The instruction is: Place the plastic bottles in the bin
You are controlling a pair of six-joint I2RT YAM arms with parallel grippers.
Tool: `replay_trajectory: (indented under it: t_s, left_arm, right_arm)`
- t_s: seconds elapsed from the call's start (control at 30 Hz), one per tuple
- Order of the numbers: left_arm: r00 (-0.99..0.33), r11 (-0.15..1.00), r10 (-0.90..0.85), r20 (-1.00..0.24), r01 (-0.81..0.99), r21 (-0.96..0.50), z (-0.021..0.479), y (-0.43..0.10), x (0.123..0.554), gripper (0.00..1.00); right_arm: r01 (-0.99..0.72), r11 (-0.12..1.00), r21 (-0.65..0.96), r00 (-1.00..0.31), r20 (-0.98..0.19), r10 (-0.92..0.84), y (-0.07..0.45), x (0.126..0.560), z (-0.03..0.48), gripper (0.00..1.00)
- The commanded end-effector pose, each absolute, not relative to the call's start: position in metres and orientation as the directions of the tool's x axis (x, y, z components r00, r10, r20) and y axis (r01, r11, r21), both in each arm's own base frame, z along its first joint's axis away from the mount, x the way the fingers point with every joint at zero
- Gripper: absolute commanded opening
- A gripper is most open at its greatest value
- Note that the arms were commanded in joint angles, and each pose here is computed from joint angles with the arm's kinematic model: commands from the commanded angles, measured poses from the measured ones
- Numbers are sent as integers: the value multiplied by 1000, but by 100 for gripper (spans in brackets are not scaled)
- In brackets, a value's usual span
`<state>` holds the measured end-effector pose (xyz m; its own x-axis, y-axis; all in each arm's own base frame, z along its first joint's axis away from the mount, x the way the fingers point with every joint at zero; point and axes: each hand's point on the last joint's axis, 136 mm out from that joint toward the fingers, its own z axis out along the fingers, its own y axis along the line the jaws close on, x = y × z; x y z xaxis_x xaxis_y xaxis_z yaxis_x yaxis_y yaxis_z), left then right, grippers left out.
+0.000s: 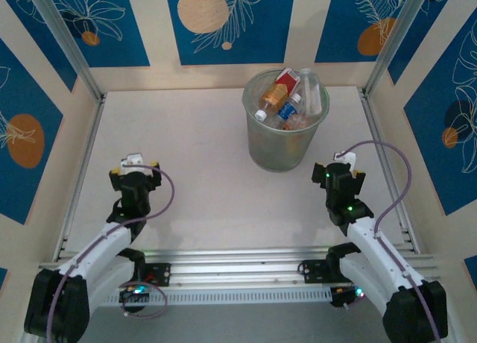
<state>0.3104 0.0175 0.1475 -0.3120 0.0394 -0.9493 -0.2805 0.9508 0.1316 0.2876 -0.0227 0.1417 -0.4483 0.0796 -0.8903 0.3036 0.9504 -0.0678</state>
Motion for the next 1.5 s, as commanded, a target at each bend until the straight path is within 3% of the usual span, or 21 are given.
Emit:
replay_trajectory:
  t_s: [0.0,0.6,0.73,1.03,1.47]
  left_arm:
    - [-225,968,53,-973,-228,106,160,12,323,99]
    - [-271,992,81,-959,-73,105,111,-8,375,100]
    - [-340,992,108,-934,-18,121,92,-16,391,99]
    - [-361,995,85,-929,-19,99,90,-13,394,99]
    - [-362,995,85,-928,-18,98,90,-13,393,99]
  right_arm:
    - [187,982,33,-287,-954,87,-6,312,168,99]
    - [59,995,81,-294,-951,95,8,359,126,99]
    - [19,996,88,-283,-955,89,13,367,127,99]
    - [-98,992,75,-320,-946,40,31,387,104,99]
    - [-60,991,120,-369,-925,90,19,396,94,99]
